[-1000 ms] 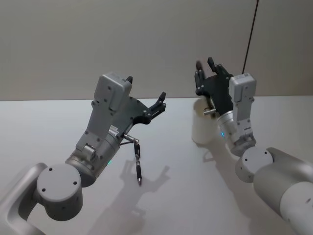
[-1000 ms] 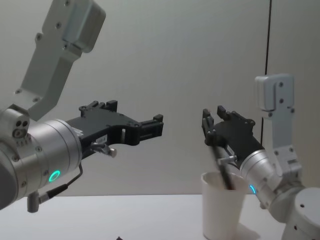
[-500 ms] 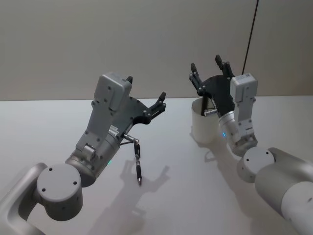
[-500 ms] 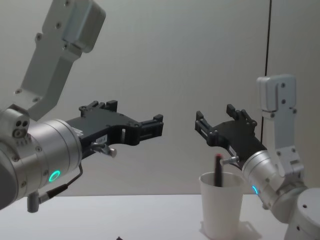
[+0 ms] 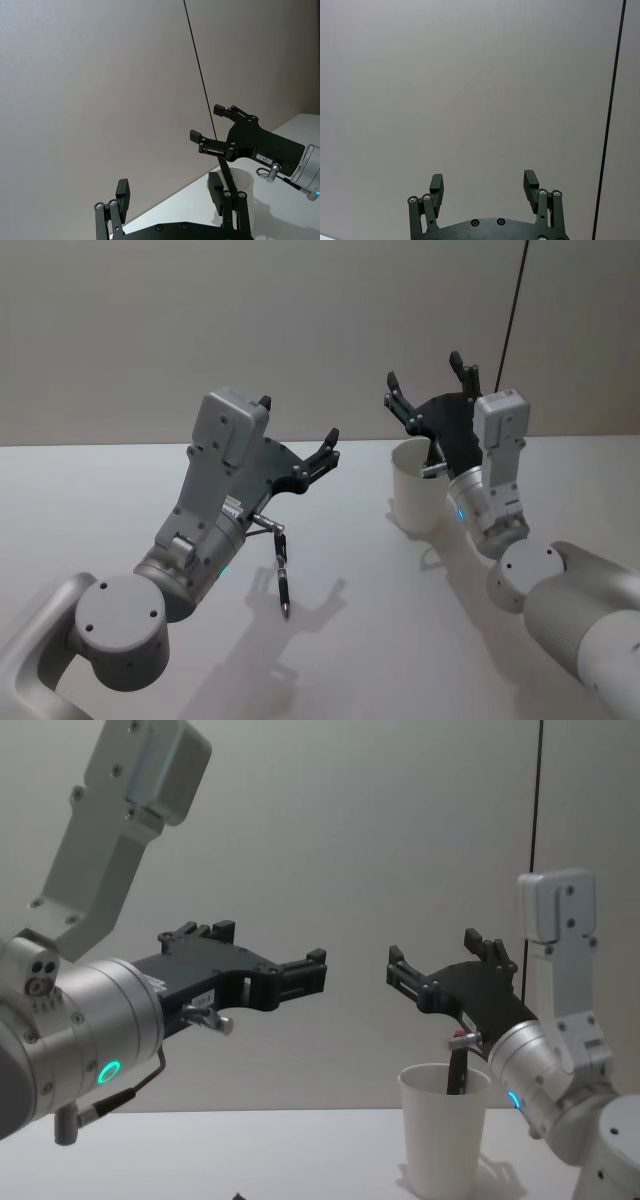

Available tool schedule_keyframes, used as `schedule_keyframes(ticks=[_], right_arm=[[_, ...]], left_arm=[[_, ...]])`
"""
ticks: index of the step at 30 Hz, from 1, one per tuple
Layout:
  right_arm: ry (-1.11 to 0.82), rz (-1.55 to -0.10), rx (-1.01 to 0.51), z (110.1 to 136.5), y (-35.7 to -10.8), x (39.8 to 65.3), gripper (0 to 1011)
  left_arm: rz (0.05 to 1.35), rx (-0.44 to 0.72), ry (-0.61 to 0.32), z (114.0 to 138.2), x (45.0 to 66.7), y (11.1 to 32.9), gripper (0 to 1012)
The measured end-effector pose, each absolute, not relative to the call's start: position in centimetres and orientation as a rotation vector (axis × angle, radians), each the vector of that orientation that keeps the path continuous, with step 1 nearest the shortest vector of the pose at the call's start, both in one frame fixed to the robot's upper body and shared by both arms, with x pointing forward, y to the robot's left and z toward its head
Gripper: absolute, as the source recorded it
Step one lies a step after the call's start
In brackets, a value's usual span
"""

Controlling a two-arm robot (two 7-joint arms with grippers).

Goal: Place the pen into the pen holder.

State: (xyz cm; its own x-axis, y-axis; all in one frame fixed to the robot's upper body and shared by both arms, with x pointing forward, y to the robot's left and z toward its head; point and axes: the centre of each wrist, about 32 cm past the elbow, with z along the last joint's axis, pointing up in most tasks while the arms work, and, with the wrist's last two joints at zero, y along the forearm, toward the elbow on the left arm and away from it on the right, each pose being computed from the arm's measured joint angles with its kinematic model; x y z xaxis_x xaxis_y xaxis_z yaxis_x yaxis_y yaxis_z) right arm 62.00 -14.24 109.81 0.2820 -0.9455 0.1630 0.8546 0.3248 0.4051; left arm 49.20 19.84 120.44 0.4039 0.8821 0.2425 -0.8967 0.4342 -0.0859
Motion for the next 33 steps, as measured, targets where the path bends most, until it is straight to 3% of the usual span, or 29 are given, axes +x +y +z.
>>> schedule_keyframes(ticks=[17,33], right_arm=[[-0.325,-1.226,0.217,111.7,-15.2,62.4,1001],[-0.267,-1.245,0.126,115.7,-18.8,58.7,1001]], left_arm=[[1.124,0.061,-0.268,120.4,49.2,19.8,1004],[1.124,0.061,-0.268,120.4,49.2,19.8,1004]])
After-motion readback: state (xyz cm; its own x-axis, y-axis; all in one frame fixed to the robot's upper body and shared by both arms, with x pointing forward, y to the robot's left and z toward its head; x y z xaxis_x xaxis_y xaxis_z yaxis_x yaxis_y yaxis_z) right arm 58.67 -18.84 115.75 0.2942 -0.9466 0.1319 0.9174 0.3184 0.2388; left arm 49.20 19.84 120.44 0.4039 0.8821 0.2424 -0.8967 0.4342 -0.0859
